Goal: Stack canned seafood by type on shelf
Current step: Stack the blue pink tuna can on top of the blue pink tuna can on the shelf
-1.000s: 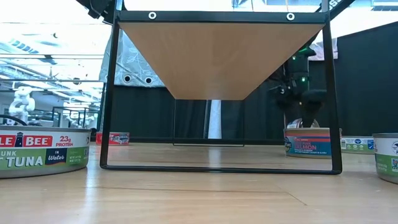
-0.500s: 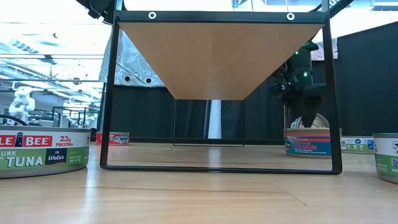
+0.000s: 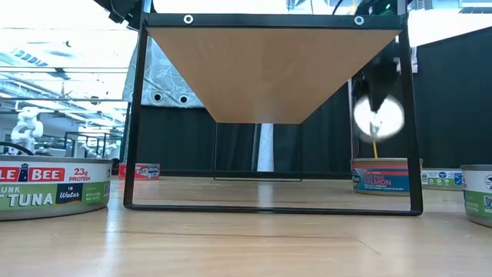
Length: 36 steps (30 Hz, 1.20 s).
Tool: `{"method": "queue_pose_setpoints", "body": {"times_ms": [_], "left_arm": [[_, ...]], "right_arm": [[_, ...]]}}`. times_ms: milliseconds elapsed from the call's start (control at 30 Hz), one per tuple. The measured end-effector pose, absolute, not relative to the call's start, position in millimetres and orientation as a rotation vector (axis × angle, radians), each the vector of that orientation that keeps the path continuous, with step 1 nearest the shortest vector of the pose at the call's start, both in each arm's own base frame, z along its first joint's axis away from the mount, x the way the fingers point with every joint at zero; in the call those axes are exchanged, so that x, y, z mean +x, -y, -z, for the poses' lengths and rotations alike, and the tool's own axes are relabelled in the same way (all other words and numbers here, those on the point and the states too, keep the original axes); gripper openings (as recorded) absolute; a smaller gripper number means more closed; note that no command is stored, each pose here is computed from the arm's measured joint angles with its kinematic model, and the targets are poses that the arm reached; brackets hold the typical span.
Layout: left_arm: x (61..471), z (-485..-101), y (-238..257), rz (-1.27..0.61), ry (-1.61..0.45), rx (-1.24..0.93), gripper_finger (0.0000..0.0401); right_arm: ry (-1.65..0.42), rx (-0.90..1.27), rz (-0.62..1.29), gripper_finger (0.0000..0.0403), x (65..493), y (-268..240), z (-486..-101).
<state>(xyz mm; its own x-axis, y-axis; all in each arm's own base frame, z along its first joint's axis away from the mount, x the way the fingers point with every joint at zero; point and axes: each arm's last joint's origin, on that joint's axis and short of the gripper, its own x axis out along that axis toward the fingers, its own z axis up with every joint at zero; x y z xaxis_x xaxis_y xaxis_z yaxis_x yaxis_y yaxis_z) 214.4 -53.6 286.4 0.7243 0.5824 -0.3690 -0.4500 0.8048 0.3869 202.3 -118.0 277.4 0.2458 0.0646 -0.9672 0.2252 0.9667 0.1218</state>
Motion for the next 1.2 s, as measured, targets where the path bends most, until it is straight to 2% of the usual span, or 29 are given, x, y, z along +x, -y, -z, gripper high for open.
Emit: {"method": "queue_pose_setpoints", "body": {"times_ms": [133,300,533,733,867,1200], "left_arm": [[214.5,-286.4,53.6,-0.578,-0.498,0.279,0.0097],[214.7,-286.7,53.7,-0.578,-0.494,0.277,0.0097],[215.2,-287.5,53.9,-0.580,-0.485,0.271,0.0097],[215.3,-287.6,53.8,-0.581,-0.484,0.270,0.0097],[215.3,-287.7,53.9,-0.581,-0.483,0.271,0.0097],[213.4,-290.6,53.1,-0.581,-0.475,0.280,0.0097]], "right_arm": [[-1.162,0.359,0.085,0.0198,193.9,105.0,-302.9],[-0.933,0.400,0.080,0.0190,190.1,93.2,-328.4],[-0.599,0.439,0.022,0.0190,206.6,86.9,-357.5],[-0.393,0.492,0.032,0.0195,228.8,93.8,-370.9],[-0.321,0.516,0.031,0.0192,243.4,101.0,-371.4],[-0.373,0.634,0.071,0.0193,280.5,121.9,-338.3]]}}
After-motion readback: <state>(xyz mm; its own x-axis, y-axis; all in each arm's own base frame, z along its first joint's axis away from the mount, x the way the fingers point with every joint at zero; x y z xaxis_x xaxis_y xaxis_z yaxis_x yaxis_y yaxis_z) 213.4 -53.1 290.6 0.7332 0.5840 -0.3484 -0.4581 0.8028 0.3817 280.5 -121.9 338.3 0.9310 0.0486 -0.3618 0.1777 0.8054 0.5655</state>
